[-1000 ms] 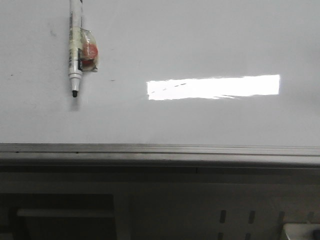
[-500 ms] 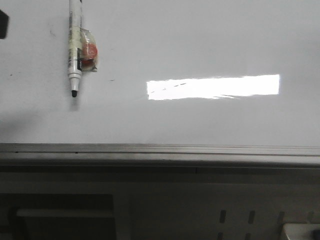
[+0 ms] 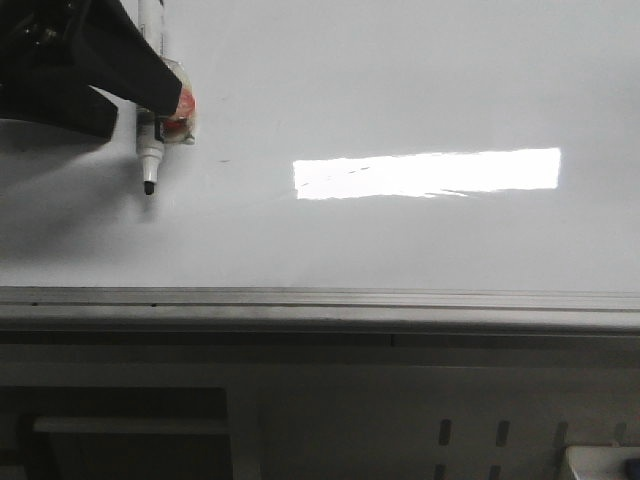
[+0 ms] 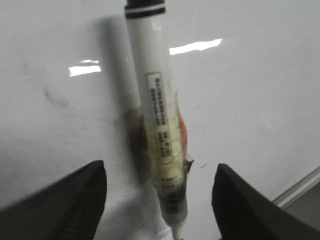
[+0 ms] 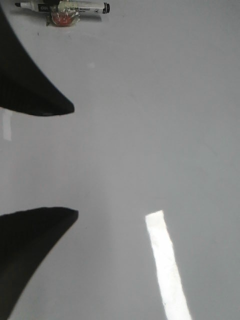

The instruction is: Write number 3 on whiteboard

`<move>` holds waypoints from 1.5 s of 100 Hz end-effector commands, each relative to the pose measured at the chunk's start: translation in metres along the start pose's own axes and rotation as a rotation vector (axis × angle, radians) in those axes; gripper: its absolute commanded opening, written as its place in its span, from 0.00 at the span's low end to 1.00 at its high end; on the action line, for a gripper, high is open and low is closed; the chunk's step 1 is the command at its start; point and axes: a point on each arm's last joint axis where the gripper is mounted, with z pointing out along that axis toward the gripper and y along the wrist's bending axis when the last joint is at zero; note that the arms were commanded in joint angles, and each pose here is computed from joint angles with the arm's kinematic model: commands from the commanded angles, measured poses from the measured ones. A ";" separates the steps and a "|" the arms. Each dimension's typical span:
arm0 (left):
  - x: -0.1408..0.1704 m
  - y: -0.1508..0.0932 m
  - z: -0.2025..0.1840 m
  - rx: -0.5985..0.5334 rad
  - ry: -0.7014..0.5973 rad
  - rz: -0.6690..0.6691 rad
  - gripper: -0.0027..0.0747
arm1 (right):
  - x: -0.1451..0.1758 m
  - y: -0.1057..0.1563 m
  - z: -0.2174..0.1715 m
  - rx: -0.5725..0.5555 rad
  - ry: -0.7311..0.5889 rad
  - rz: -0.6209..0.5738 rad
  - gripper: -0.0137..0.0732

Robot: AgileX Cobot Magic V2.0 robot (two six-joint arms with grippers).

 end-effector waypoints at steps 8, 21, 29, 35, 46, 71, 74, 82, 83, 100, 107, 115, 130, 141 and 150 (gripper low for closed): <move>-0.009 0.006 0.010 -0.047 -0.038 -0.006 0.58 | -0.016 0.004 0.000 -0.010 -0.072 -0.006 0.58; -0.007 0.009 0.014 -0.055 -0.020 0.002 0.37 | -0.014 0.004 0.000 -0.009 -0.050 -0.003 0.58; -0.007 0.009 0.014 -0.060 -0.016 0.017 0.15 | -0.016 0.005 -0.001 -0.010 -0.035 -0.004 0.58; -0.006 0.009 0.014 -0.056 -0.007 0.025 0.01 | -0.019 0.007 -0.003 -0.013 -0.023 -0.005 0.58; -0.005 0.007 0.013 -0.044 0.003 0.027 0.01 | -0.031 0.011 -0.007 -0.027 -0.037 -0.008 0.58; -0.012 -0.035 -0.032 0.158 -0.005 0.403 0.01 | -0.063 0.039 -0.017 -0.203 0.044 -0.134 0.58; -0.012 -0.043 -0.041 0.196 -0.015 0.490 0.01 | -0.065 0.046 -0.016 -0.264 0.074 -0.165 0.58; -0.008 -0.066 -0.063 0.309 -0.039 0.760 0.01 | -0.069 0.066 -0.010 -0.484 0.155 -0.288 0.58; -0.008 -0.067 -0.063 0.312 -0.041 0.763 0.01 | -0.069 0.068 -0.010 -0.500 0.164 -0.273 0.58; 0.004 -0.091 -0.089 0.410 -0.089 1.096 0.01 | -0.083 0.091 0.001 -0.778 0.168 -0.341 0.58; 0.009 -0.094 -0.091 0.420 -0.064 1.162 0.01 | -0.089 0.097 0.005 -0.824 0.171 -0.371 0.58; 0.014 -0.097 -0.091 0.440 -0.033 1.215 0.01 | -0.093 0.102 0.007 -0.878 0.163 -0.417 0.58; 0.017 -0.101 -0.091 0.461 -0.023 1.250 0.01 | -0.091 0.110 0.018 -0.946 0.227 -0.518 0.58; 0.017 -0.101 -0.090 0.458 -0.021 1.254 0.01 | -0.086 0.118 0.027 -1.007 0.278 -0.573 0.58; 0.017 -0.101 -0.090 0.453 -0.020 1.258 0.01 | -0.077 0.128 0.039 -1.058 0.326 -0.566 0.58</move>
